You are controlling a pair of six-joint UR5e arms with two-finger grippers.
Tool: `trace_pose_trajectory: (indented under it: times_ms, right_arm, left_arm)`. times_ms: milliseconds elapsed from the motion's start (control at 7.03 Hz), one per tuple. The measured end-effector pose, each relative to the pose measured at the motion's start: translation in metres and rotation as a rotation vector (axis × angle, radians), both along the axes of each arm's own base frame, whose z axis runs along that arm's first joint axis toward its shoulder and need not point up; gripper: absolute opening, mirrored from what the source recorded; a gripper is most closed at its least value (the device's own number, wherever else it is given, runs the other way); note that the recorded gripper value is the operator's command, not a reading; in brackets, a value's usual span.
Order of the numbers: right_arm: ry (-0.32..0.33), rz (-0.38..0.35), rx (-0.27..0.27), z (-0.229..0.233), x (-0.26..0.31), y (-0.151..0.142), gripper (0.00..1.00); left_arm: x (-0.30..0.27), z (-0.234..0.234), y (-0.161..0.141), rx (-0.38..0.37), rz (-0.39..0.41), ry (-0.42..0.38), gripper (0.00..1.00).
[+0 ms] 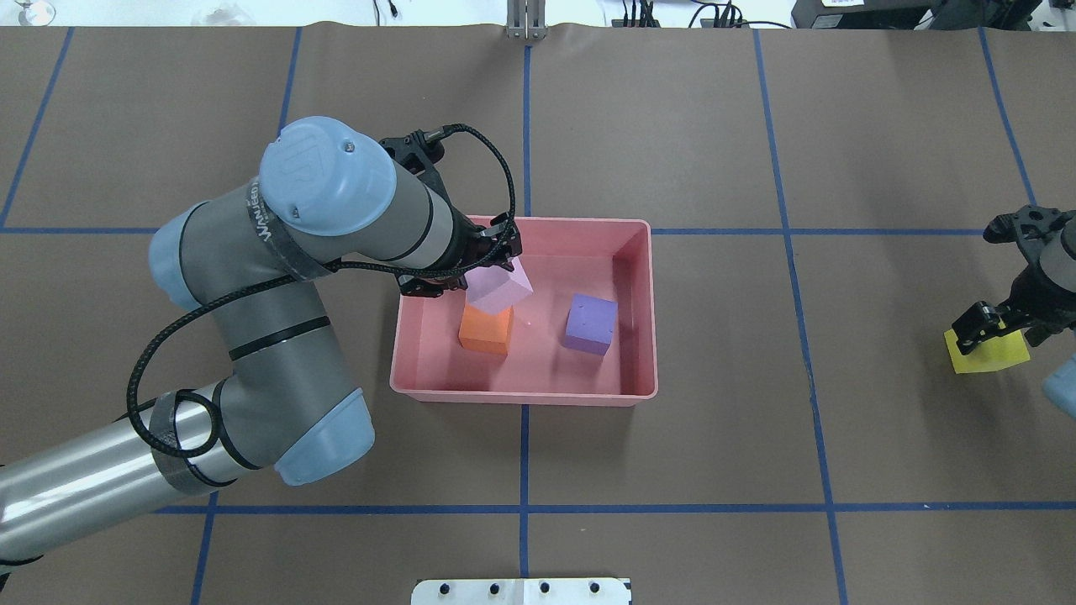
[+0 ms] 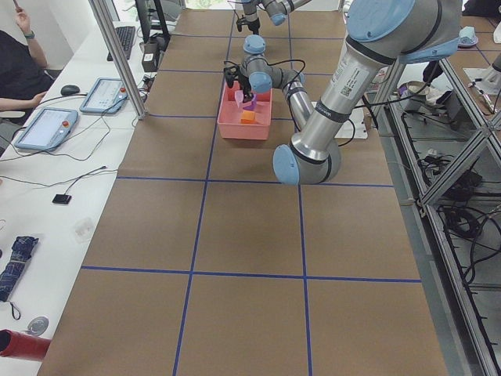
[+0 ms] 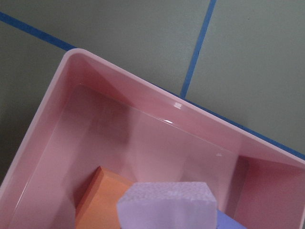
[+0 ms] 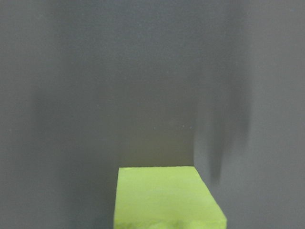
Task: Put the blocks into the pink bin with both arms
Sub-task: 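Release the pink cube in the bin while the right gripper grasps the yellow cube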
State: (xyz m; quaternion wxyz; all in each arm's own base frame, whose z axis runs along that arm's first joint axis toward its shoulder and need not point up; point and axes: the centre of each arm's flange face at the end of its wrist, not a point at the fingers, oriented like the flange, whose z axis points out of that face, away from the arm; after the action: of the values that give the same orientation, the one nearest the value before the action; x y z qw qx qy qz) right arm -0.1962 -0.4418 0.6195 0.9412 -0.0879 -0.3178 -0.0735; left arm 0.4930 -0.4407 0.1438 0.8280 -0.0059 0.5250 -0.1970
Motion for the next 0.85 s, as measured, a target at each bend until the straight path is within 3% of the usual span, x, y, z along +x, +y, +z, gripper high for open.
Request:
trace_pose_trajectory:
  times_ms: [142, 427, 569, 853]
  right_arm:
    - [0.003, -0.007, -0.001, 0.0014, -0.0035, 0.0013, 0.0]
    - [-0.001, -0.013, 0.009, 0.0004, -0.0061, 0.0012, 0.0]
    - [-0.01, -0.014, 0.025, -0.0007, -0.0065, 0.0007, 0.0]
    - [-0.022, -0.014, 0.041, -0.0034, -0.0066, 0.0, 0.0]
  left_arm:
    - [0.0, 0.0004, 0.0, 0.0, 0.0, -0.001, 0.0]
    - [0.0001, 0.0016, -0.0002, 0.0, 0.0, -0.003, 0.02]
    - [0.0005, 0.0022, -0.0005, -0.001, -0.001, -0.004, 0.99]
    - [0.0022, 0.0032, -0.0009, 0.041, 0.018, -0.018, 1.0]
